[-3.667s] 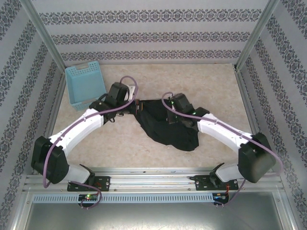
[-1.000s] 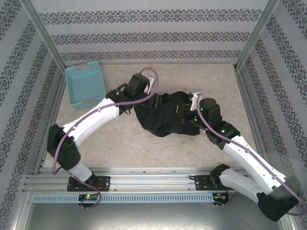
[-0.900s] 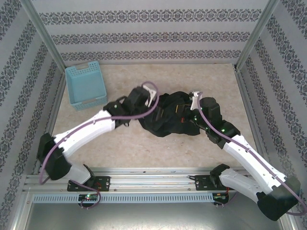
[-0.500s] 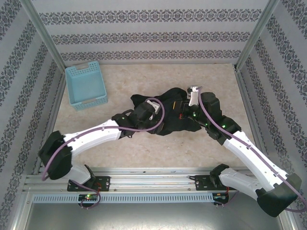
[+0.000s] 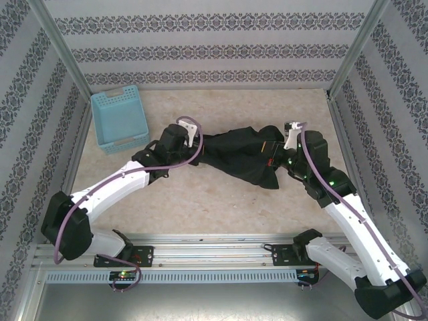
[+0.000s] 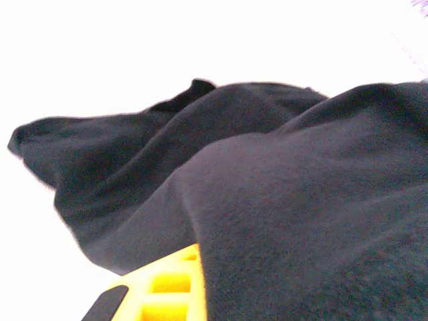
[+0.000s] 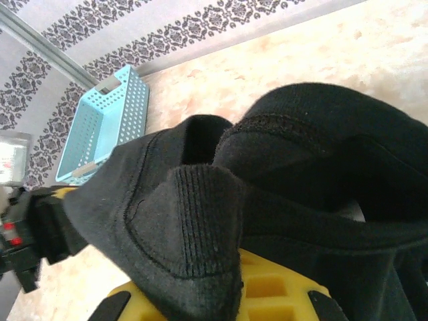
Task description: Fold the inside-out t-shirt
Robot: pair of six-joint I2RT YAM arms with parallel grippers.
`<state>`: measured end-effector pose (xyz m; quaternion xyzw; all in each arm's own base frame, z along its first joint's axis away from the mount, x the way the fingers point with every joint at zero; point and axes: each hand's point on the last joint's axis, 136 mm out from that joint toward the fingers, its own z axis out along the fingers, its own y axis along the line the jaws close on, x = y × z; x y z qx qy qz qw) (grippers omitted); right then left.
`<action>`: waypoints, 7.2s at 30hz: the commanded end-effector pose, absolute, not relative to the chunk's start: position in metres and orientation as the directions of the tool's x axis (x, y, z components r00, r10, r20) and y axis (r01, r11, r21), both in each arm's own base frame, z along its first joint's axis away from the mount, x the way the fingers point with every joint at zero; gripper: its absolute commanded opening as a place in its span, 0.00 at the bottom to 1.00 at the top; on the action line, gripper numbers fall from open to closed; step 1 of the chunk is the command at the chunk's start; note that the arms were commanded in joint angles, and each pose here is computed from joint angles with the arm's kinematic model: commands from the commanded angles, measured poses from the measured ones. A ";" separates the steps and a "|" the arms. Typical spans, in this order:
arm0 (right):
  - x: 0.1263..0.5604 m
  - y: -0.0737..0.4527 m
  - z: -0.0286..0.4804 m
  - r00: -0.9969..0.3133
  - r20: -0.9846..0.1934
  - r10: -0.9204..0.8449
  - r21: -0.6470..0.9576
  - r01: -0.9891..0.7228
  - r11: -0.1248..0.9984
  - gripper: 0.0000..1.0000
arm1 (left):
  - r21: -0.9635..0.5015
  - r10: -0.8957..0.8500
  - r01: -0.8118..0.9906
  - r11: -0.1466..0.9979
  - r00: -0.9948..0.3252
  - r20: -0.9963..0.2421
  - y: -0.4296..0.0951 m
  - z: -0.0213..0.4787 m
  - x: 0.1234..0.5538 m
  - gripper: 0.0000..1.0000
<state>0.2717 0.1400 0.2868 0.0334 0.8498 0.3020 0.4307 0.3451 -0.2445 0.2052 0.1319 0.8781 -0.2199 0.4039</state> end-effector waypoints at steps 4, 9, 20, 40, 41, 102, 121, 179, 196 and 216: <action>0.297 0.160 0.278 -0.664 -0.659 0.355 0.615 -0.204 0.762 0.00 | -0.194 0.093 0.255 0.947 -0.799 -0.593 -0.228 0.142 0.388 0.03; 0.312 0.165 0.277 -0.663 -0.658 0.358 0.615 -0.199 0.763 0.00 | -0.118 0.100 0.200 0.973 -0.819 -0.566 -0.222 0.144 0.393 0.41; 0.312 0.194 0.287 -0.664 -0.685 0.300 0.604 -0.287 0.743 0.00 | -0.296 0.102 0.423 0.856 -0.701 -0.706 -0.302 0.193 0.315 0.52; 0.285 0.204 0.272 -0.685 -0.674 0.277 0.603 -0.293 0.742 0.00 | -0.341 -0.065 0.245 0.907 -0.720 -0.691 -0.294 0.161 0.392 0.57; 0.284 0.202 0.269 -0.686 -0.673 0.277 0.598 -0.284 0.750 0.00 | -0.351 -0.071 0.251 0.902 -0.715 -0.695 -0.294 0.164 0.395 0.55; 0.322 0.251 0.134 -0.727 -0.677 -0.116 0.287 -0.405 0.868 0.56 | -0.656 -0.019 0.384 0.650 -0.854 -0.519 -0.312 0.186 0.358 0.00; 0.347 0.222 0.107 -0.730 -0.673 -0.117 0.141 -0.283 0.949 0.04 | -0.632 -0.018 0.388 0.670 -0.844 -0.536 -0.309 0.192 0.363 0.00; 0.320 0.160 0.190 -0.683 -0.704 0.197 0.397 -0.148 0.906 0.00 | -0.488 0.154 0.573 0.658 -0.737 -0.658 -0.336 0.228 0.305 0.00; 0.286 0.193 0.206 -0.654 -0.756 0.017 0.349 -0.381 0.856 0.42 | -0.621 0.032 0.548 0.561 -0.764 -0.645 -0.300 0.236 0.308 0.00; 0.295 0.275 0.174 -0.703 -0.711 -0.020 0.505 -0.530 0.681 0.42 | -0.607 0.043 0.535 0.588 -0.769 -0.637 -0.286 0.231 0.303 0.00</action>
